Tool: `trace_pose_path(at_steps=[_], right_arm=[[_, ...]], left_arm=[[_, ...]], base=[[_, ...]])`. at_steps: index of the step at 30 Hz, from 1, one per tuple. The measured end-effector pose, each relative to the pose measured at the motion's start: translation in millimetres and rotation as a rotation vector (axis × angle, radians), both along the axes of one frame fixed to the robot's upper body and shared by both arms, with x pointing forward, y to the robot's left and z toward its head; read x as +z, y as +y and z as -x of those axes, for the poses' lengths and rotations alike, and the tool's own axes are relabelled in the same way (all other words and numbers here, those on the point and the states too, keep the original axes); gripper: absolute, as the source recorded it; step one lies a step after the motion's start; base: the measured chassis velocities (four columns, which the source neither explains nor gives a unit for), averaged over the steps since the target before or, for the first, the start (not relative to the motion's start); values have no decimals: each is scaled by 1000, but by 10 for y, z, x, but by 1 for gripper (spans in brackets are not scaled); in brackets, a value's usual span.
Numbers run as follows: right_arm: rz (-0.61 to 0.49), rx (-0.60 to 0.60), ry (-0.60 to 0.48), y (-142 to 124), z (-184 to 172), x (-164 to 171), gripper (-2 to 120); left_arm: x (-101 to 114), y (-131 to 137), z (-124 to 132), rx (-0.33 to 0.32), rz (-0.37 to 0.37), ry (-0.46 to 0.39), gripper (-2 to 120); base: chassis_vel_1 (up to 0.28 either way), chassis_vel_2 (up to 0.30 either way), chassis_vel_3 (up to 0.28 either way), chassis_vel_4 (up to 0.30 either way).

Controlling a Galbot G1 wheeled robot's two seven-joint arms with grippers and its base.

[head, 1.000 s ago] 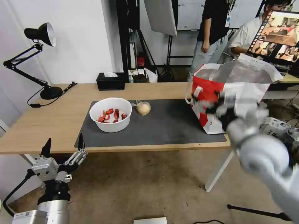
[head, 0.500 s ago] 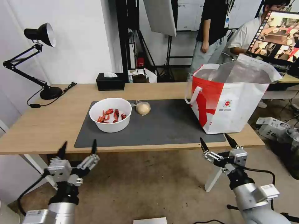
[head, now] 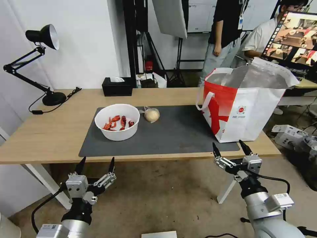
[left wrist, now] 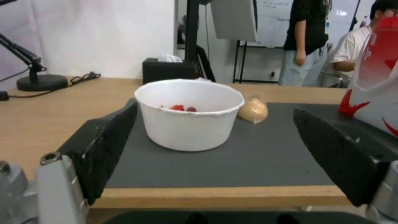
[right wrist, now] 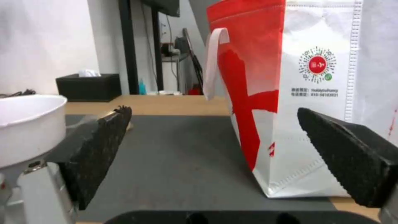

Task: Pick up the trash from the table and place it into the takeout bag.

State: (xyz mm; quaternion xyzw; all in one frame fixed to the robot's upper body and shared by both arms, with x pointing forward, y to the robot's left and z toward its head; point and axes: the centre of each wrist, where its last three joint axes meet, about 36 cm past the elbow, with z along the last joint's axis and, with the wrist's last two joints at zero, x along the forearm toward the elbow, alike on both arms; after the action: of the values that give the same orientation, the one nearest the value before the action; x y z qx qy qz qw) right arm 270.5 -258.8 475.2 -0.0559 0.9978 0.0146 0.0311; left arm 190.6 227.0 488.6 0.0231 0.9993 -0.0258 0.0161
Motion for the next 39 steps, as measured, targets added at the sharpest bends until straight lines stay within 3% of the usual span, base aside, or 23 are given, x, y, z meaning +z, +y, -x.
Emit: trace_pose_path(at_steps=[5, 13, 15, 16, 20, 21, 24, 31, 39], right_arm=[[-53, 34, 46, 50, -323, 160, 100], [-20, 169, 91, -11, -955, 210, 100], [-20, 218, 106, 32, -1488, 250, 100], [-20, 218, 106, 32, -1488, 250, 100], [-44, 283, 143, 278, -2110, 279, 100], [-44, 283, 143, 278, -2110, 279, 100], [9, 336, 158, 514, -2599, 285, 100], [88, 413, 236, 846, -3264, 231, 100], [140, 474, 339, 1027, -3847, 41, 100]], left_arm=[[4, -21, 23, 2, 6, 11, 100], [4, -22, 26, 17, 4, 16, 100], [3, -20, 31, 26, 6, 18, 100], [3, -20, 31, 26, 6, 18, 100], [-4, -7, 55, 40, -4, 22, 100], [-4, -7, 55, 40, -4, 22, 100], [-5, 1, 62, 53, -5, 19, 100], [3, 37, 54, 68, -13, 4, 100], [8, 54, 47, 72, -15, -1, 100]], base=[[0, 0, 0, 0], [0, 0, 0, 0], [0, 0, 0, 0], [0, 0, 0, 0], [0, 0, 0, 0], [0, 0, 0, 0], [0, 0, 0, 0], [0, 0, 0, 0], [0, 0, 0, 0]])
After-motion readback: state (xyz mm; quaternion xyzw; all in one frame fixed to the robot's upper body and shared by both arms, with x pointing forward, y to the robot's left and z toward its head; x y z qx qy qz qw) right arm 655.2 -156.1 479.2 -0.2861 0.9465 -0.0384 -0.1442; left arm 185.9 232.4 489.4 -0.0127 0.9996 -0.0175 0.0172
